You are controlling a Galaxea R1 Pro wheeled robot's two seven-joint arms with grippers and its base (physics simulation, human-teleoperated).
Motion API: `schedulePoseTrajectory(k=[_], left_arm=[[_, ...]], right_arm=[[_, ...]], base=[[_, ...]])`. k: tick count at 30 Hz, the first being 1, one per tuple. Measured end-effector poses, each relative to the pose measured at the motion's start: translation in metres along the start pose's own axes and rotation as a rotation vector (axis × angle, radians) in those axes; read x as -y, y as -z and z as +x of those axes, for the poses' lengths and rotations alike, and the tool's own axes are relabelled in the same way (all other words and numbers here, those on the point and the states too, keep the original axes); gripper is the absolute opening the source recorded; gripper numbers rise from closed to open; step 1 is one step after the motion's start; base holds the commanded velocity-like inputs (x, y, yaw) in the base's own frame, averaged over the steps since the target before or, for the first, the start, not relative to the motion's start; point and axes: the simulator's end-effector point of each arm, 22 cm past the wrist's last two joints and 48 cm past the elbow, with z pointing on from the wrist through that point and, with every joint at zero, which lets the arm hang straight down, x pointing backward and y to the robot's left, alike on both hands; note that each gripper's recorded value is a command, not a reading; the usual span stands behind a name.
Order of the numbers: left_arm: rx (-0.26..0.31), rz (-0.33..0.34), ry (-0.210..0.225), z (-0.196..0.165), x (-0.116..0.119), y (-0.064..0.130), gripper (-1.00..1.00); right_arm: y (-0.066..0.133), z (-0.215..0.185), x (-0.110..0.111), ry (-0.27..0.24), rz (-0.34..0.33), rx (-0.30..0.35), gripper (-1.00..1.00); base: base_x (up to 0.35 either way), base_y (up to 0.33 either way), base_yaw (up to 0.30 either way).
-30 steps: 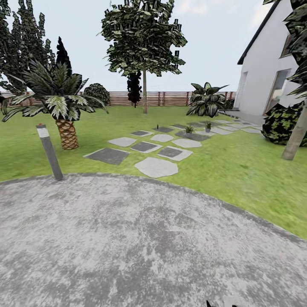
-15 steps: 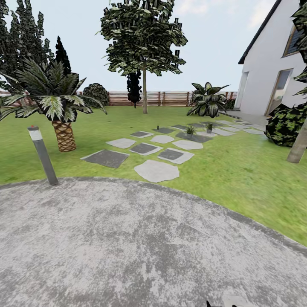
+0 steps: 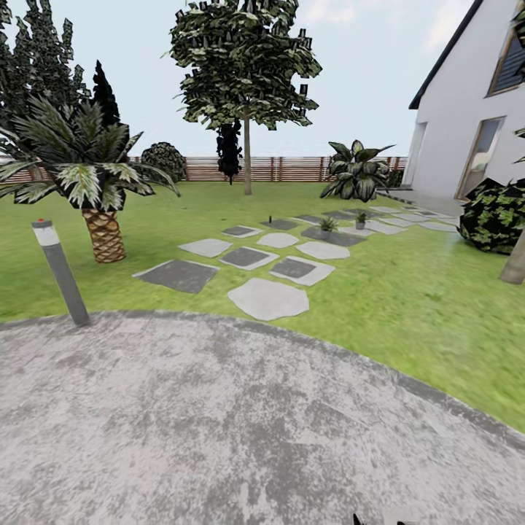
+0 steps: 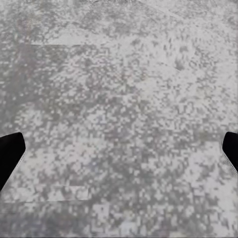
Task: Pick up the pesticide atomizer in the garden and spray insectifuge to fully cover both potted plants in the garden.
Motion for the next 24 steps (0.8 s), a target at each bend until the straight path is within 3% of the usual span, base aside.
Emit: schedulePoseTrajectory(k=[24], left_arm=[[0.000,-0.003,-0.002,-0.0002,-0.0026,0.0000,1.00]], right_arm=[[0.0000,-0.0001,-0.0001,-0.001,0.000,0.000,1.00]], base=[[0.307,0.000,0.000]])
